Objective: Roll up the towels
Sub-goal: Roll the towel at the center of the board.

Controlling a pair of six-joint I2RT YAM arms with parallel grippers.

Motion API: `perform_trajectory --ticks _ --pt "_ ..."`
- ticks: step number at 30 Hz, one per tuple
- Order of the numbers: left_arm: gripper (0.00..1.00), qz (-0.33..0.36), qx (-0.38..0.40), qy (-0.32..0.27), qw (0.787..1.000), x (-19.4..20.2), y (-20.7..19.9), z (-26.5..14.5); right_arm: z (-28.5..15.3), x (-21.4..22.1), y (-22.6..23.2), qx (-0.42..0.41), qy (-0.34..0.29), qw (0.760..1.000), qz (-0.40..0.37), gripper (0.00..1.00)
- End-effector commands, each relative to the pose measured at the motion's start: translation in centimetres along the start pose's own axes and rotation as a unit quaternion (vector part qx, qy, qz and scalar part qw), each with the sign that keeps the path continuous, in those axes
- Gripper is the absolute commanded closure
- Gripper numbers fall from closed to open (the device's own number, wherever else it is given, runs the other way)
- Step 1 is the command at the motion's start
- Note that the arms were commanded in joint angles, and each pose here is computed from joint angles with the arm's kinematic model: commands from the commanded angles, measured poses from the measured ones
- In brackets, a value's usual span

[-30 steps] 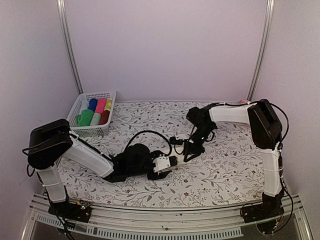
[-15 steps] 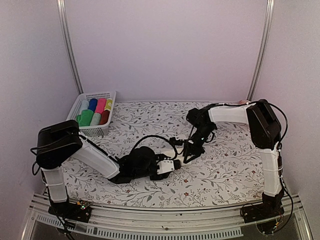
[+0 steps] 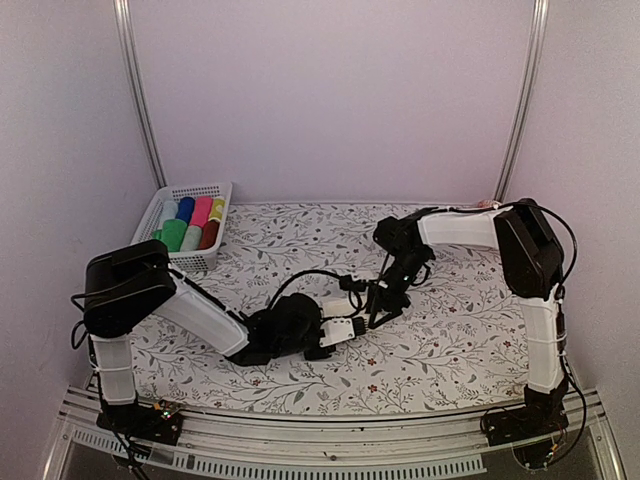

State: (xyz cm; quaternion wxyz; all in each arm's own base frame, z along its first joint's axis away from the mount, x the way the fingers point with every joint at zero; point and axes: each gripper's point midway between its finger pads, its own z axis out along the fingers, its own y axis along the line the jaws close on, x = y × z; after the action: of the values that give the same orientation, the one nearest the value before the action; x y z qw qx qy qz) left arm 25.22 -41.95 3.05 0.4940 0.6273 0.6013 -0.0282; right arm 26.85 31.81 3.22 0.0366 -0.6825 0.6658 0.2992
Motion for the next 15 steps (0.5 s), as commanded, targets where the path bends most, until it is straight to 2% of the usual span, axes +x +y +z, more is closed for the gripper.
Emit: perform_trajectory --ticks 1,9,15 --pt "0.98 -0.040 0.046 0.040 0.997 1.8 -2.1 0.4 0.0 1.1 0.8 0.018 0.029 0.999 -0.016 0.57" --pt "0.99 -0.140 0.098 0.061 0.983 3.1 -2.0 0.2 -4.3 -0.4 1.3 0.103 -0.022 0.989 -0.103 0.36" --pt "0.99 -0.211 0.139 0.061 0.966 3.8 -0.9 0.2 -6.2 -0.9 1.5 0.158 -0.054 0.974 -0.156 0.32"
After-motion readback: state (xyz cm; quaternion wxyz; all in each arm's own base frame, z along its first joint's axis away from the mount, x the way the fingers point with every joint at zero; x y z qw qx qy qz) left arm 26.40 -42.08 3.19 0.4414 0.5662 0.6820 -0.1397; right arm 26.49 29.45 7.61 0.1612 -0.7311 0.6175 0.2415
